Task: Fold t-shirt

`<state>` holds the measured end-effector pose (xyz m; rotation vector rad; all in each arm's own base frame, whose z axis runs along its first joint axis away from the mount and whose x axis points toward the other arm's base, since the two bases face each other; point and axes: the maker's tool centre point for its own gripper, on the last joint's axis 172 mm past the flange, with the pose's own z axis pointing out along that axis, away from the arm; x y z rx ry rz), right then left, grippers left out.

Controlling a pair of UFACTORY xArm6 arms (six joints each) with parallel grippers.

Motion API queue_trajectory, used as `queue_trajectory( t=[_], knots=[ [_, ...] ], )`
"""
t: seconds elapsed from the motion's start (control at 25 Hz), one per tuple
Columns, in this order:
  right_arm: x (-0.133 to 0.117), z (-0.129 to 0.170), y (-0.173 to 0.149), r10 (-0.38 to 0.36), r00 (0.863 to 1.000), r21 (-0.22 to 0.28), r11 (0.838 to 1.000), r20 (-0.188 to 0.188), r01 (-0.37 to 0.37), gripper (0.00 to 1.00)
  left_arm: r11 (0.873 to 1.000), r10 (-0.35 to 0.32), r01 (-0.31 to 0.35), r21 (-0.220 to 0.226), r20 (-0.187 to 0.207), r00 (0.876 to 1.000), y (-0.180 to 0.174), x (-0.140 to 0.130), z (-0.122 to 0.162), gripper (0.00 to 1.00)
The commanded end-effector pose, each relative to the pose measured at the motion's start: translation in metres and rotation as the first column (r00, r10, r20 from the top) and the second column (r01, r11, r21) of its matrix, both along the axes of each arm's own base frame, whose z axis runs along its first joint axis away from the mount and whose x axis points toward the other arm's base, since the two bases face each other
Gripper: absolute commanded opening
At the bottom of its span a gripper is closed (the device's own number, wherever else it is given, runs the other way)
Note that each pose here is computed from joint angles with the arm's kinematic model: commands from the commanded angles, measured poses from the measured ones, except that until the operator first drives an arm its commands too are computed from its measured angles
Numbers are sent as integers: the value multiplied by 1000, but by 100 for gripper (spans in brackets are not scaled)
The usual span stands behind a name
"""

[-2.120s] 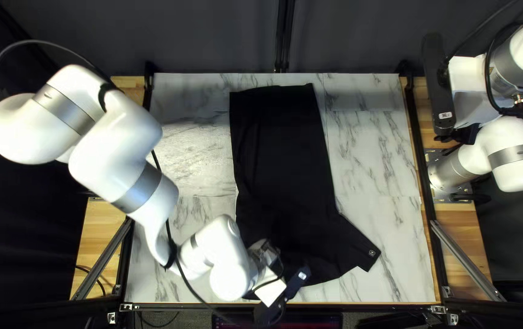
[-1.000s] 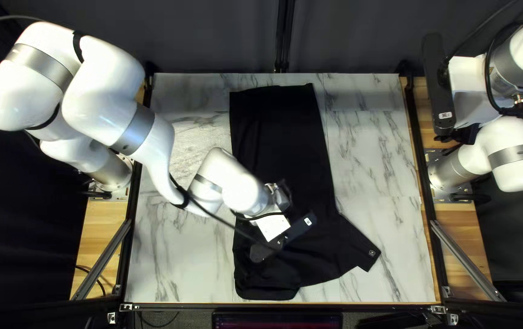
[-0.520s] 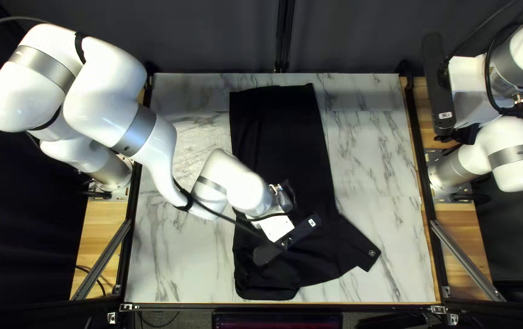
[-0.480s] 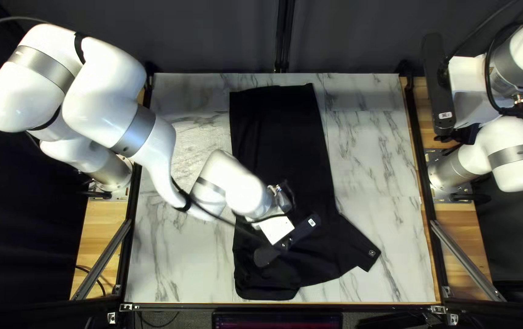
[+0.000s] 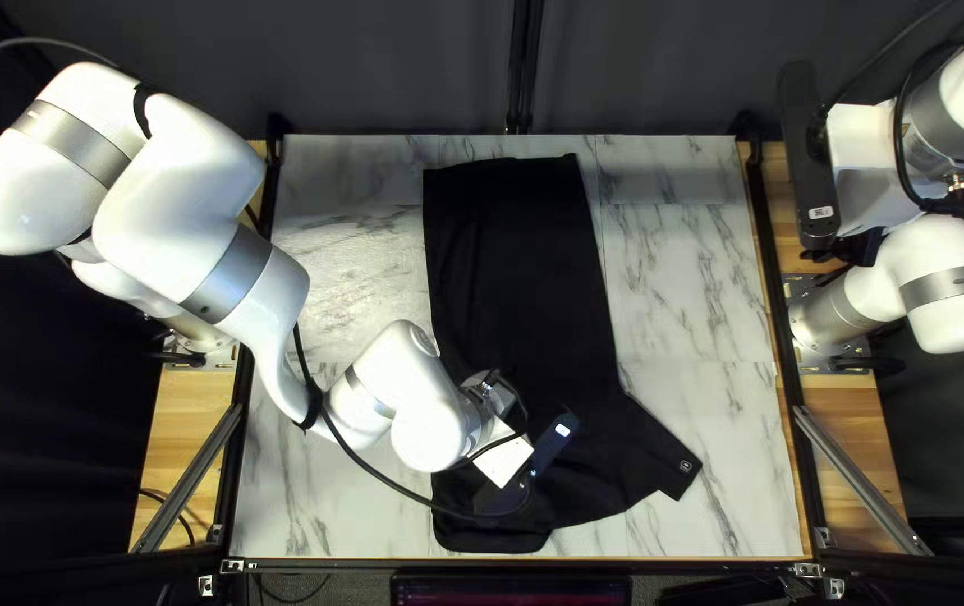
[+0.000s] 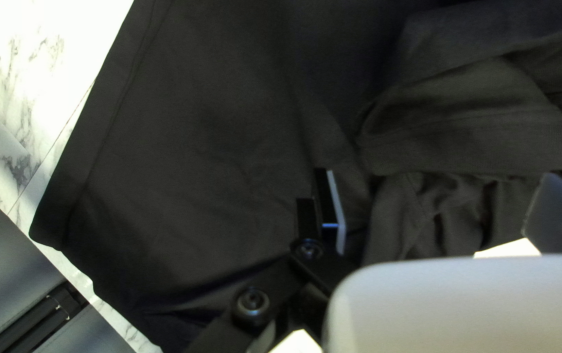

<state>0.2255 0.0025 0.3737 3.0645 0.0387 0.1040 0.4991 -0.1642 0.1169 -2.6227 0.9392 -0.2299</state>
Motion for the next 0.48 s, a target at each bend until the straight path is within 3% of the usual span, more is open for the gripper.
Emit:
queue_trajectory(
  t=[0.04, 0.16, 0.2, 0.24, 0.48],
  knots=[
    [0, 0, 0, 0, 1000, 0, 1000, 0, 0, 100, 986, 155, -152, -73, 48, 987, -2, 8, 13, 100],
    [0, 0, 0, 0, 1000, 0, 1000, 0, 0, 100, 932, 331, -313, -184, 75, 941, -17, 9, 14, 100],
    [0, 0, 0, 0, 1000, 0, 1000, 0, 0, 100, 891, 412, -383, -243, 83, 907, -26, 10, 15, 100],
    [0, 0, 0, 0, 1000, 0, 1000, 0, 0, 100, 883, 428, -397, -253, 83, 900, -29, 10, 16, 100],
    [0, 0, 0, 0, 1000, 0, 1000, 0, 0, 100, 883, 428, -397, -253, 83, 900, -29, 10, 16, 100]
  ],
)
